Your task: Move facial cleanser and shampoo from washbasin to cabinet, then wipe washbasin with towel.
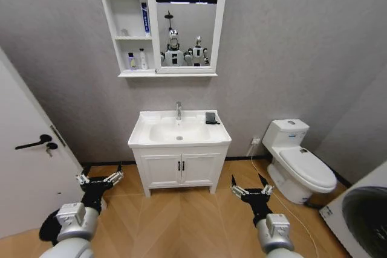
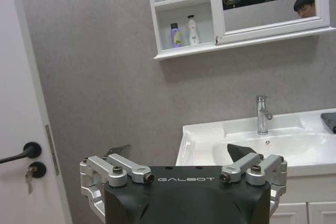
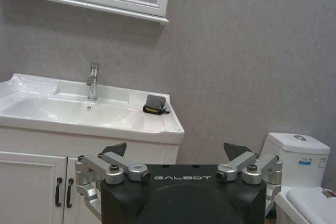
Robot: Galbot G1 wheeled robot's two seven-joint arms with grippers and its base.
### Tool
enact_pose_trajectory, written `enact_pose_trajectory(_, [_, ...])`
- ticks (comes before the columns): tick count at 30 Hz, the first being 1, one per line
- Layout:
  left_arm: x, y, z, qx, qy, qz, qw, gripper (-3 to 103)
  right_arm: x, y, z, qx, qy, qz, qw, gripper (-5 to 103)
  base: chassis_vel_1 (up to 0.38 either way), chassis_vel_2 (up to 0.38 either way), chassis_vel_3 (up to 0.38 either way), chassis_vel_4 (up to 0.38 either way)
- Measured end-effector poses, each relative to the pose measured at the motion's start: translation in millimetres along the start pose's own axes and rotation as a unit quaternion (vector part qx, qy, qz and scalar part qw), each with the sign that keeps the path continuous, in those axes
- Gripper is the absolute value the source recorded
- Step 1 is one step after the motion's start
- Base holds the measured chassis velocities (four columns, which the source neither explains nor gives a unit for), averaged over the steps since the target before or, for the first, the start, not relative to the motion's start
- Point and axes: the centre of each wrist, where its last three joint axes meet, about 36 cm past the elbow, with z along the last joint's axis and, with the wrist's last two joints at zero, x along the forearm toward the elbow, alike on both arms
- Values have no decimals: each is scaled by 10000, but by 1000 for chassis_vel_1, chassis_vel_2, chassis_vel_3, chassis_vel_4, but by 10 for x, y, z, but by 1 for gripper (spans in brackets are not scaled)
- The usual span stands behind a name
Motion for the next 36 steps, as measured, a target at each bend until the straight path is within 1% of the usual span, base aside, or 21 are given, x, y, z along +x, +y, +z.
enact_pose_trajectory(5, [0,0,0,1,0,0,10000,100,-17,9,19,17,4,-29,10000,100,351,-351,-338,343])
enact_pose_trajectory(12, [0,0,0,0,1,0,10000,100,-78,-8,57,57,-137,-257,9996,100,339,-350,-323,322])
enact_pose_trajectory(15, [0,1,0,-1,1,-2,10000,100,-102,-8,47,58,-184,-294,9994,100,202,-91,-213,207])
enact_pose_trajectory(20, [0,0,0,1,1,0,10000,100,-117,-8,55,155,-184,-265,9994,100,29,-41,-141,95])
enact_pose_trajectory(28, [0,0,0,1,-1,-1,10000,100,-121,-8,55,182,-176,-244,9994,100,-55,33,74,-23])
enact_pose_trajectory(36, [0,0,0,1,0,0,10000,100,-120,-7,56,182,-169,-240,9994,100,0,0,0,0])
